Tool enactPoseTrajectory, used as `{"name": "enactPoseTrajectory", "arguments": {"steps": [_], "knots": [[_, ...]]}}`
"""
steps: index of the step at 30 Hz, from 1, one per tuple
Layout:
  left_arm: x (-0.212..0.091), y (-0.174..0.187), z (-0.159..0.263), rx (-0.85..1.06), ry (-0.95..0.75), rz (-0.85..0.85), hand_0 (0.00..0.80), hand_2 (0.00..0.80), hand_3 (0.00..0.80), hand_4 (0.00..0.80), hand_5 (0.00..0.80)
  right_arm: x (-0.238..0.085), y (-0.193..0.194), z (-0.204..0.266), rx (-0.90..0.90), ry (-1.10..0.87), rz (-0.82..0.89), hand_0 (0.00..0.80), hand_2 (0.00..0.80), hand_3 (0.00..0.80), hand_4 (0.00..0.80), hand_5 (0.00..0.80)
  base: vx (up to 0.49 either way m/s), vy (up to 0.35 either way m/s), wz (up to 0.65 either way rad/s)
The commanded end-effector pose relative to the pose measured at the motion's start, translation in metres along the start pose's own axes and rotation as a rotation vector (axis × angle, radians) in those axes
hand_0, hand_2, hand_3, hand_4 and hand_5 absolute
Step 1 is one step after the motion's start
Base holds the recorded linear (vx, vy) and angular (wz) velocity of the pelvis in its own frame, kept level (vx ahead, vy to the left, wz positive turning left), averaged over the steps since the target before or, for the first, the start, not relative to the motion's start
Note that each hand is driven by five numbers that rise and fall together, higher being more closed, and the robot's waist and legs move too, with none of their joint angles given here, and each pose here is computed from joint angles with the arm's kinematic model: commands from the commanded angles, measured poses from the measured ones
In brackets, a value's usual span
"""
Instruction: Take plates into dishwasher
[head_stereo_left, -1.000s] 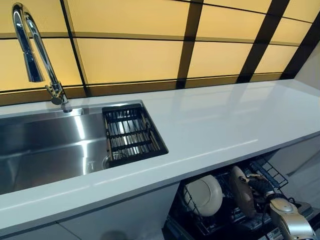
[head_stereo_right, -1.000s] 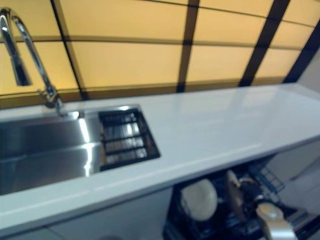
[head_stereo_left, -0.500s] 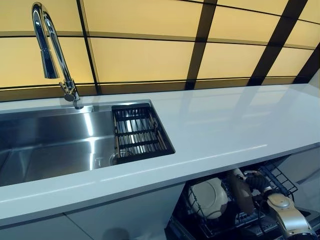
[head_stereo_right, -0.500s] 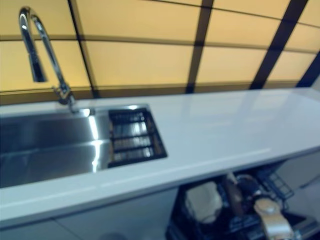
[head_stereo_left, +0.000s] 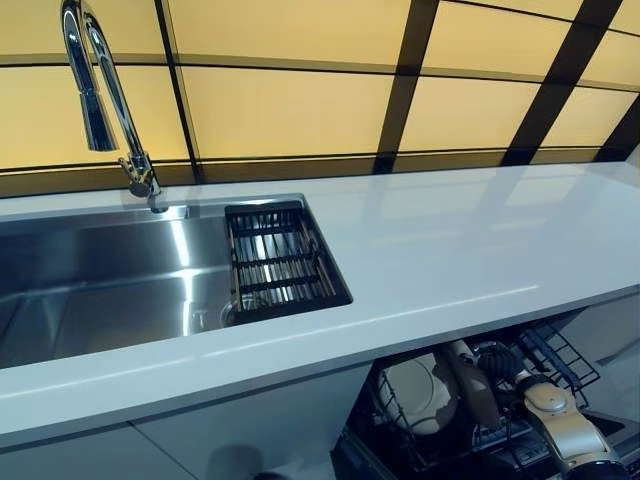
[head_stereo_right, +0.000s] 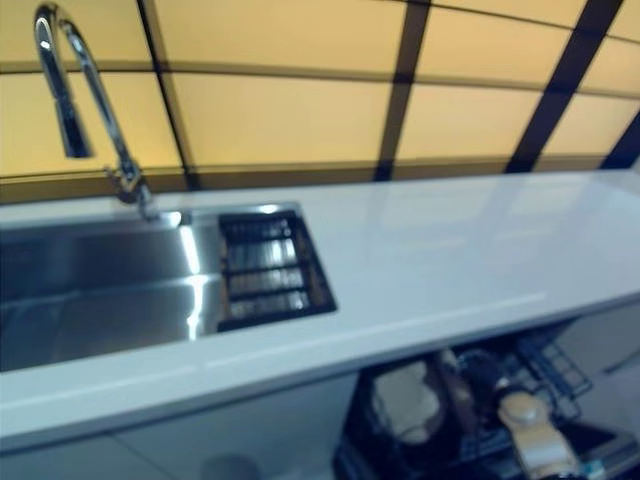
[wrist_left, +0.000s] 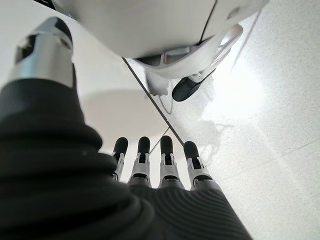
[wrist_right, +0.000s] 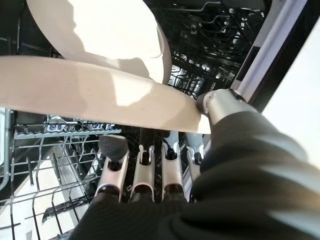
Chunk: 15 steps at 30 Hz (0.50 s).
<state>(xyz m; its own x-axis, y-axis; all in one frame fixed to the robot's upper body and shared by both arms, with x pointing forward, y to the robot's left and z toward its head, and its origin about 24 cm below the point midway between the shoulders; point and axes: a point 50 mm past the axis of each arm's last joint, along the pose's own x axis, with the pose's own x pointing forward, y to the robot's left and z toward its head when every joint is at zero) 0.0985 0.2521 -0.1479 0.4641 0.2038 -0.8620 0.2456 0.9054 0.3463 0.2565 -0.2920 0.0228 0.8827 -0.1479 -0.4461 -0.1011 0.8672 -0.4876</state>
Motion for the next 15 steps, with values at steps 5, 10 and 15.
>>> {"name": "enactPoseTrajectory", "arguments": {"steps": [5,10,15], "knots": [[0.0033,0.0022,0.0167,0.065,-0.058,-0.004,0.000,0.000,0.000,0.000,0.000,0.0035,-0.0280,0.0337,-0.142,-0.104,-0.071,0.800,0.800,0.800,0.800,0.800,0.007,-0.003,0.03],[0.0029,0.0025,0.0171,0.060,-0.066,-0.002,0.000,0.000,0.000,0.000,0.000,0.0015,-0.0307,0.0334,-0.162,-0.114,-0.102,0.800,0.800,0.800,0.800,0.800,-0.005,0.000,0.02],[0.0026,0.0018,0.0167,0.056,-0.069,-0.003,0.000,0.000,0.000,0.000,0.000,-0.0008,-0.0356,0.0292,-0.138,-0.101,-0.130,0.800,0.800,0.800,0.800,0.800,-0.013,0.009,0.01]]}}
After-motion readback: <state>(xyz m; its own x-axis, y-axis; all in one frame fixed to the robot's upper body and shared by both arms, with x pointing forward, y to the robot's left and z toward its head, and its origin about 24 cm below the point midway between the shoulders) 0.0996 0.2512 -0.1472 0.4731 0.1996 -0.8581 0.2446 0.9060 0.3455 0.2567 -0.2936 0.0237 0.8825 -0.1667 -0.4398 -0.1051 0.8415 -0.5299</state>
